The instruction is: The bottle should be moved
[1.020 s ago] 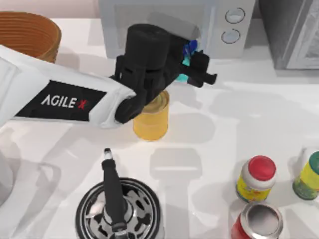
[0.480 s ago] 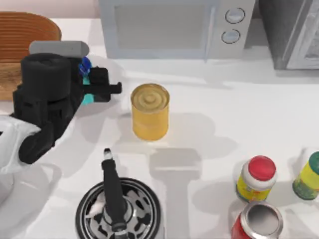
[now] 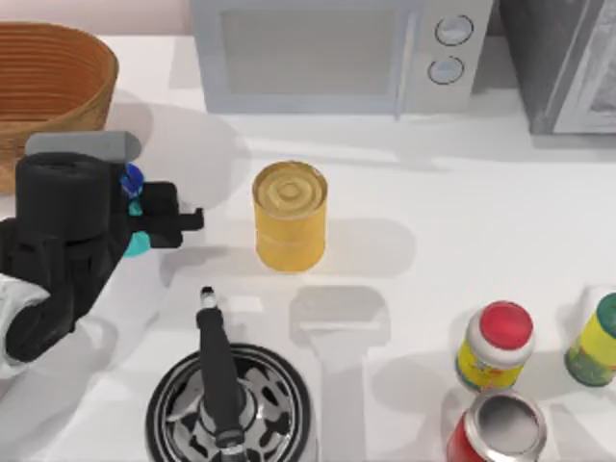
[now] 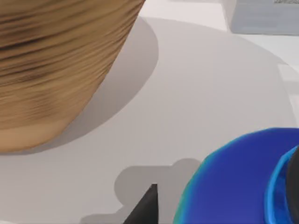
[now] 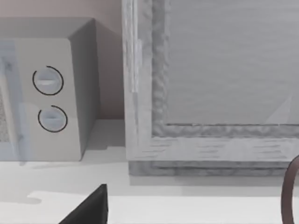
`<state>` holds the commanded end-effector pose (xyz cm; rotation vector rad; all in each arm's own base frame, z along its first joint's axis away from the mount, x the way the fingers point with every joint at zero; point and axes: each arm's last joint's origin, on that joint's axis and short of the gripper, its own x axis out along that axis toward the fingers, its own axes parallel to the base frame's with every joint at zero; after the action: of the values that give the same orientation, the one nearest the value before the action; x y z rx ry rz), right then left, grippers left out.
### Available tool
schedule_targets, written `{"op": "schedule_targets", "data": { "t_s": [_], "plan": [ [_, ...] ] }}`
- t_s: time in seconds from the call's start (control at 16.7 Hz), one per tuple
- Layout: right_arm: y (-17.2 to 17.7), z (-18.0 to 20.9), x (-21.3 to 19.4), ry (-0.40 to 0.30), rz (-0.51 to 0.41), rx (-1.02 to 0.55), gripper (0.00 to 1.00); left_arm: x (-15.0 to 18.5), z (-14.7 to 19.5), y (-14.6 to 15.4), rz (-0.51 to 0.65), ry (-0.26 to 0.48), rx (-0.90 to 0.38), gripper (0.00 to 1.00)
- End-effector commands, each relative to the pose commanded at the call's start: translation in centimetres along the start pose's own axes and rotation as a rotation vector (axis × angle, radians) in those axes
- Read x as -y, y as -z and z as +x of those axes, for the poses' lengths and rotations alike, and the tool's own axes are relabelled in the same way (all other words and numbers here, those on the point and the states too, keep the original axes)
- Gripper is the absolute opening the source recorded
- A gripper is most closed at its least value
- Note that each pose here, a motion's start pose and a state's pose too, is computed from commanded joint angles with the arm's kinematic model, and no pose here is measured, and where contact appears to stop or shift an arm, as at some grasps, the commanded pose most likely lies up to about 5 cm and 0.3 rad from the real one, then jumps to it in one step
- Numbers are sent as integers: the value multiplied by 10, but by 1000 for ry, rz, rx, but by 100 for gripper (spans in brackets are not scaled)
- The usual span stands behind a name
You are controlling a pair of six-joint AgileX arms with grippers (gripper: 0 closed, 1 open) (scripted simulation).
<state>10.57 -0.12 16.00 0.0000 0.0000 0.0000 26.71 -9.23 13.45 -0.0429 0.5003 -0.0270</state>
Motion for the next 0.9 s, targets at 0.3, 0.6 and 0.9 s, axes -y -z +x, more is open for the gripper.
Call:
{"op": "schedule_targets", "data": {
  "t_s": [0.3,0.6,0.9],
  "plan": [
    [0,0,0,0,0,0,100,1,11,8,15,-4,-23,0],
    [0,0,0,0,0,0,100,1,42,16,5,-5,-13,0],
    [0,0,0,0,0,0,100,1,61,23,0,0,0,0]
  ]
}}
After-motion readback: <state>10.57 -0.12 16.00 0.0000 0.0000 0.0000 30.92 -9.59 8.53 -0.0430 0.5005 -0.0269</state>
